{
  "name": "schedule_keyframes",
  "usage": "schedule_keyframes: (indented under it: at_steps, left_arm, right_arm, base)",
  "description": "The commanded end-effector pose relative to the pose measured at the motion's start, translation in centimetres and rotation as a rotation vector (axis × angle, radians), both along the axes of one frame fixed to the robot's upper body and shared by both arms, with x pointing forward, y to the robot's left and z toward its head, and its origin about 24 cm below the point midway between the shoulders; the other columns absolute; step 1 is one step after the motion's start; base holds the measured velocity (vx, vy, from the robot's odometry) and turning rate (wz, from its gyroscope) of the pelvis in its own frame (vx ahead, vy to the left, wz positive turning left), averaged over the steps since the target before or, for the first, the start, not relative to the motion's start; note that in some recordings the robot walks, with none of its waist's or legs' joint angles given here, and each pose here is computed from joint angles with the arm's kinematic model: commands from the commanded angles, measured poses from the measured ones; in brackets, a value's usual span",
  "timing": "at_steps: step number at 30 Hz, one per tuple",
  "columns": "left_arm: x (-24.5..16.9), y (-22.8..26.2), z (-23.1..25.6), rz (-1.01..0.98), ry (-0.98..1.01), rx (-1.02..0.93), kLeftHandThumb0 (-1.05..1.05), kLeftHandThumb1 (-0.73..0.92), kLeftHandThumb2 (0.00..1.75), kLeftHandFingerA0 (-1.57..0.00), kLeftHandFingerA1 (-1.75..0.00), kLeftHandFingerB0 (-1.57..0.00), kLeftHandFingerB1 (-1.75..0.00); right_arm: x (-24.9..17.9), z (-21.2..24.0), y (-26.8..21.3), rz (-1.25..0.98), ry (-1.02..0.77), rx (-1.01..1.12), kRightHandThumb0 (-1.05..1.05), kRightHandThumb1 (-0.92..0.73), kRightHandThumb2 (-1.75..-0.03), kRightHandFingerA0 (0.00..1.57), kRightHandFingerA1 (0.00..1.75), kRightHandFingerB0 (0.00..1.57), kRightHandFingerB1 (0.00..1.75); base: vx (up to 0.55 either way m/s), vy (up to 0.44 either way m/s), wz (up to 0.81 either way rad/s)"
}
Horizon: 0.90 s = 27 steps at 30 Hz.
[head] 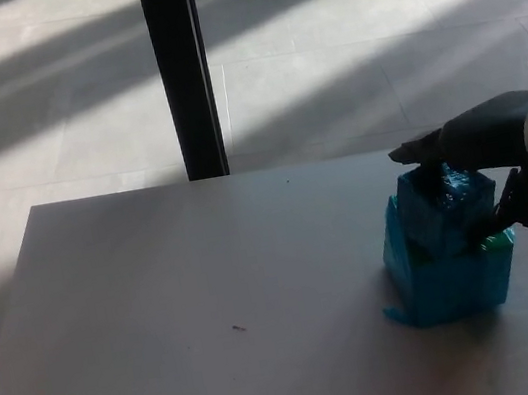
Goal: The robot uses its right hand to pick up the small cube kept on the middle on the desk and place it on the bigger cube kept next to it
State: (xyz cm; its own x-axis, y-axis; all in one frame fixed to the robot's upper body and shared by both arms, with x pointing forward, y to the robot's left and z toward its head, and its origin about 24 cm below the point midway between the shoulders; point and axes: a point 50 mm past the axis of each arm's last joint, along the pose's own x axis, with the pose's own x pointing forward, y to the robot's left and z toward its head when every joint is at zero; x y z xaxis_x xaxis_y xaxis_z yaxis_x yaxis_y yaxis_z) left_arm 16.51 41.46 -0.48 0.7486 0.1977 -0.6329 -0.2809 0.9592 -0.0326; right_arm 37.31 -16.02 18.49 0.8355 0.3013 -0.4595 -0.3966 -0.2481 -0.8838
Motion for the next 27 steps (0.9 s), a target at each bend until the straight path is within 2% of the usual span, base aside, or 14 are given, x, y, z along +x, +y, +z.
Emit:
schedule_keyframes:
  at_steps: [1,2,5,8,9,13,14,15,19,21,22,23,24,27]
  left_arm:
    - [-0.2,0.3,0.3,0.008,-0.008,0.007,-0.76,0.64,1.00,-0.21,-0.52,-0.12,-0.45]
    - [-0.3,0.3,0.3,0.009,-0.014,-0.004,-0.74,0.82,0.65,-0.26,-0.42,-0.19,-0.33]
    - [-0.4,0.3,0.2,0.024,-0.012,-0.007,-0.75,0.63,0.97,-0.21,-0.52,-0.14,-0.45]
    - [-0.4,0.3,0.2,0.016,-0.010,-0.003,-0.75,0.82,0.64,-0.27,-0.42,-0.19,-0.33]
    - [-0.5,0.3,0.1,0.012,-0.002,0.005,-0.75,0.65,1.00,-0.22,-0.53,-0.12,-0.45]
    - [-0.7,0.3,0.0,0.019,-0.001,0.006,-0.76,0.65,0.99,-0.24,-0.53,-0.15,-0.46]
    - [-0.7,0.3,0.0,0.024,0.000,-0.002,-0.74,0.82,0.65,-0.29,-0.44,-0.21,-0.34]
    - [-0.7,0.3,-0.1,0.031,-0.008,-0.021,-0.74,0.64,0.99,-0.21,-0.53,-0.13,-0.46]
    - [-0.9,0.4,-0.1,0.023,-0.003,-0.011,-0.76,0.64,1.00,-0.21,-0.54,-0.12,-0.46]
    - [-0.9,0.4,-0.2,0.025,-0.002,-0.009,-0.76,0.64,1.00,-0.21,-0.54,-0.13,-0.46]
    - [-1.0,0.4,-0.2,0.031,0.000,-0.010,-0.75,0.82,0.65,-0.27,-0.44,-0.20,-0.35]
    - [-1.1,0.4,-0.2,0.035,0.003,-0.005,-0.76,0.64,1.00,-0.22,-0.53,-0.14,-0.46]
    - [-1.1,0.4,-0.2,0.029,0.002,-0.001,-0.75,0.82,0.65,-0.27,-0.44,-0.20,-0.34]
    - [-1.2,0.5,-0.1,0.026,0.005,0.002,-0.74,0.83,0.65,-0.27,-0.43,-0.19,-0.34]
  right_arm:
    - [-0.4,-0.2,-0.4,-0.043,0.036,-0.027,-0.79,-0.49,-0.87,0.00,0.26,0.00,0.02]
    - [-0.5,0.3,-0.2,-0.036,0.030,-0.020,-0.80,-0.50,-0.88,0.00,0.23,0.00,0.00]
    - [-0.7,1.5,-0.1,-0.024,0.010,0.028,-0.85,-0.54,-0.93,0.00,0.21,0.00,0.00]
    - [-0.6,2.2,-0.4,-0.027,-0.001,0.068,-0.88,-0.56,-0.93,0.00,0.21,0.00,0.00]
    - [-0.6,3.4,-0.8,-0.035,-0.011,0.119,-0.92,-0.57,-0.94,0.00,0.22,0.00,0.00]
    - [-0.6,4.4,-0.9,-0.042,-0.024,0.129,-0.91,-0.56,-0.94,0.00,0.23,0.00,0.00]
    - [-0.7,5.4,-1.2,-0.044,-0.043,0.147,-0.92,-0.58,-0.96,0.00,0.21,0.00,0.00]
    - [-0.7,6.0,-1.4,-0.047,-0.053,0.151,-0.95,-0.60,-0.95,0.00,0.21,0.00,0.00]
    - [-1.1,8.4,-2.8,-0.061,-0.079,0.198,-0.90,-0.54,-0.91,0.00,0.23,0.00,0.00]
    - [-1.2,9.1,-3.2,-0.076,-0.074,0.188,-0.90,-0.53,-0.92,0.00,0.24,0.00,0.00]
    - [-1.3,9.3,-3.6,-0.075,-0.074,0.191,-0.89,-0.51,-0.92,0.00,0.25,0.00,0.00]
    - [-1.4,9.8,-4.1,-0.083,-0.078,0.198,-0.89,-0.53,-0.94,0.00,0.24,0.00,0.00]
    - [-1.7,10.3,-4.6,-0.098,-0.080,0.198,-0.89,-0.52,-0.93,0.00,0.23,0.00,0.00]
    - [-2.8,12.1,-7.4,-0.145,-0.115,0.266,-0.87,-0.51,-0.91,0.00,0.17,0.00,0.00]
  base:
    - [0.00,0.000,0.00]
    - [0.00,0.000,0.00]
    - [0.00,0.000,0.00]
    - [0.00,0.000,0.00]
    - [0.00,0.000,0.00]
    - [0.00,0.000,0.00]
    - [0.00,0.000,0.00]
    - [0.00,0.000,0.00]
    - [0.00,0.000,0.00]
    - [0.00,0.000,0.00]
    - [0.00,0.000,0.00]
    - [0.00,0.000,0.00]
    - [0.00,0.000,0.00]
    - [0.00,0.000,0.00]
